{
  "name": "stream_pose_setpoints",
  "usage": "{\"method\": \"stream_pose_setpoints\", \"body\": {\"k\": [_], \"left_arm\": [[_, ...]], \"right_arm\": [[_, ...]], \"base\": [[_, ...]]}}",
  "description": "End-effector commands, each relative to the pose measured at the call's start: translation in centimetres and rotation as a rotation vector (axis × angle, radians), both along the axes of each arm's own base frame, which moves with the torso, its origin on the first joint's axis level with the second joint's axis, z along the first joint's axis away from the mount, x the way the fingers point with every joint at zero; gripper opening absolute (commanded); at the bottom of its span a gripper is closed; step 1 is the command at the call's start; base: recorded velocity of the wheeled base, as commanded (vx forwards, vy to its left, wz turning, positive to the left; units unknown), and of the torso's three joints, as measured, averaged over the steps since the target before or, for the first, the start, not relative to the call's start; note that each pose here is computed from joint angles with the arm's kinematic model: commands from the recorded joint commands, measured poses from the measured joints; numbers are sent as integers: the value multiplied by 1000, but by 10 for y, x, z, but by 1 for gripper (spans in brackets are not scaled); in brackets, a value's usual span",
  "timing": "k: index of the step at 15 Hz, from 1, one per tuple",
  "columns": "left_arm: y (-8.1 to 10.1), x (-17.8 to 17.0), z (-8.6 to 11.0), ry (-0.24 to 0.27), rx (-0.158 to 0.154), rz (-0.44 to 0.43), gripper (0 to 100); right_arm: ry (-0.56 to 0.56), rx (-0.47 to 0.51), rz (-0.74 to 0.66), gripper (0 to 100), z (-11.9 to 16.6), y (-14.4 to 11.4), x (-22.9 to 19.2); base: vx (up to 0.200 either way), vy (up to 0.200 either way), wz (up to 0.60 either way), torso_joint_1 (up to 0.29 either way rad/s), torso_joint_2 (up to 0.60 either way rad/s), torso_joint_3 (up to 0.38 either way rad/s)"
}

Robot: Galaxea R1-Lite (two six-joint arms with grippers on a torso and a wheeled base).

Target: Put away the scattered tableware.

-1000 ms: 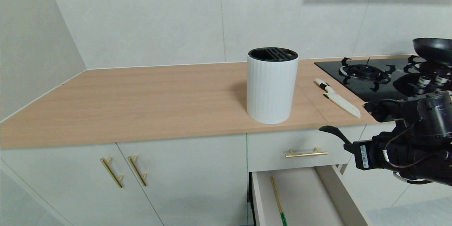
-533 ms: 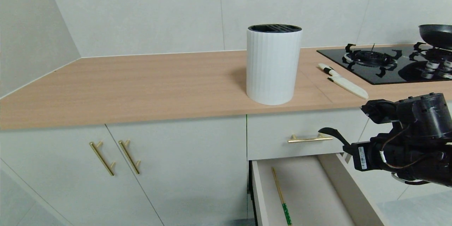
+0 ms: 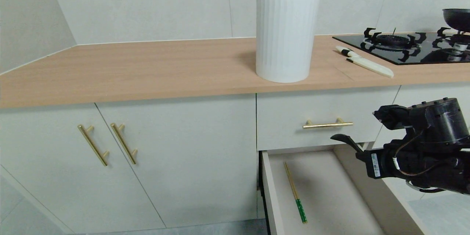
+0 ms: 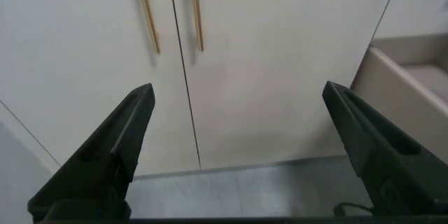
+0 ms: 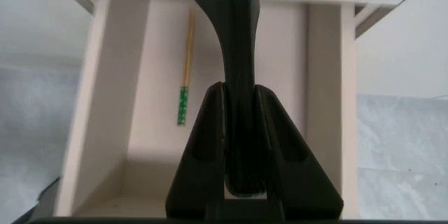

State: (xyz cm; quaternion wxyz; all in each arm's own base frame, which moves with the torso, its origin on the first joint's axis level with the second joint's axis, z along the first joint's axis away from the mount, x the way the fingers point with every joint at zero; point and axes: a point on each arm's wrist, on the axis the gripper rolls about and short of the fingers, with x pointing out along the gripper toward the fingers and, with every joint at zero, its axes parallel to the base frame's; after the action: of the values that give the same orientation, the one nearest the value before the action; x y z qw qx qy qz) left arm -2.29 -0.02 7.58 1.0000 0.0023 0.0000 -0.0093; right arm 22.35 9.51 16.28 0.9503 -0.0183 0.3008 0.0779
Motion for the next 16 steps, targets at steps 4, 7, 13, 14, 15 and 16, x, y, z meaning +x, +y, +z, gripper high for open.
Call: {"method": "stream_pose_setpoints", "body": {"k": [4,7,13,14,15,16], "left_arm": [[0,0,0,0,0,0,100],[0,0,0,0,0,0,100],[0,0,0,0,0,0,100],[0,0,0,0,0,0,100],[0,0,0,0,0,0,100],[0,0,0,0,0,0,100]], "right_arm": [[9,-3,1,0,-2,1,1],[10,-4,1,0,-3,1,2],[68,-31,-13,0,-34,10,28],[59,-21,-11,0,-38,12,32],[54,-15,-9,0,-39,13,34],[81,-15,-4,0,-48,16,39]], "base": [[0,0,0,-56,271,203],[0,0,0,-6,22,14],[0,0,0,0,0,0],[0,0,0,0,0,0],[0,0,0,0,0,0],[0,0,0,0,0,0]]}}
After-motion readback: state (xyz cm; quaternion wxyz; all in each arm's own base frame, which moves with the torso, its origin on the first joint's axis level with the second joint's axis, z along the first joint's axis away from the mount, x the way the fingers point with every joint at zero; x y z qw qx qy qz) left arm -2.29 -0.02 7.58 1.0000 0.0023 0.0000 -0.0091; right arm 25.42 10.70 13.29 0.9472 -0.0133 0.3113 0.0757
